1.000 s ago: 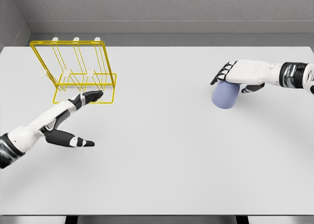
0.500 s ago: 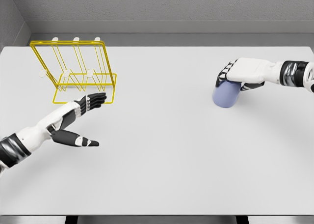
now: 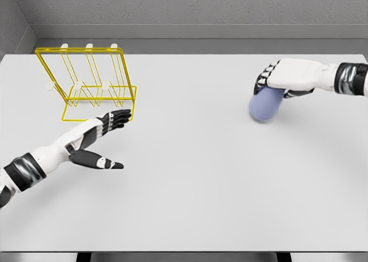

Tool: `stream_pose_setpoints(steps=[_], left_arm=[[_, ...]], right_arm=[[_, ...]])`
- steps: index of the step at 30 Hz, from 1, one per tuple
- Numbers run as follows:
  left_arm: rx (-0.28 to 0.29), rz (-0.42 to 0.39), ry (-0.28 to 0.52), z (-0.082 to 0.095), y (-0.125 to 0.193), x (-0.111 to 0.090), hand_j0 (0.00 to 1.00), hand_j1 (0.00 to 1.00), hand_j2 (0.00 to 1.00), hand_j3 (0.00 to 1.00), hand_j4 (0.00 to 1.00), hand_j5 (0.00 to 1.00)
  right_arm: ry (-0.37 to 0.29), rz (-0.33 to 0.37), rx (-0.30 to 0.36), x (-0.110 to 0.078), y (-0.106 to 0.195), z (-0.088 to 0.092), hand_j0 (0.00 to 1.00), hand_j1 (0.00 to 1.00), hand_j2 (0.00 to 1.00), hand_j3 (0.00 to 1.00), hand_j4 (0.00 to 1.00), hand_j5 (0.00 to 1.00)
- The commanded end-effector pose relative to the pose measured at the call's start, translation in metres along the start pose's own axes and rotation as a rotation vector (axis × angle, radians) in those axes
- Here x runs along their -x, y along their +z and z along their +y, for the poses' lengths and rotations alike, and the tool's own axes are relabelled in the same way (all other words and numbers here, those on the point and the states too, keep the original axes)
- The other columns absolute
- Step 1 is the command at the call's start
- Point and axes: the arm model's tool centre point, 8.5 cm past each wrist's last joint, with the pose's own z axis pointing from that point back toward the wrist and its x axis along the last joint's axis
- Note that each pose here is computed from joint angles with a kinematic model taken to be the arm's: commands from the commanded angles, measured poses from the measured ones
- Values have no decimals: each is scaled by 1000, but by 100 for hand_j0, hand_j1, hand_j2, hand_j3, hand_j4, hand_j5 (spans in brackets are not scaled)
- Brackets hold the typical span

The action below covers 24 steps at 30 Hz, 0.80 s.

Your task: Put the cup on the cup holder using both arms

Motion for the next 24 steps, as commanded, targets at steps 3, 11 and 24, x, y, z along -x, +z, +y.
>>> stream_pose_setpoints(steps=[3,11,24], left_arm=[[-9,1,90,-3,-4,1,100,100,100,100,100,100],[-14,-4,115,-2,-5,1,100,100,100,100,100,100],[-16,-8,122,-4,-8,4,100,100,100,100,100,100]], right_arm=[[61,-40,31,-17,10,-18,63,63,63,63,63,63],[180,-168,71,-68,12,-43,63,63,63,63,63,63],[261,-291,109,-114,-5,-67,60,60,60,60,60,60]])
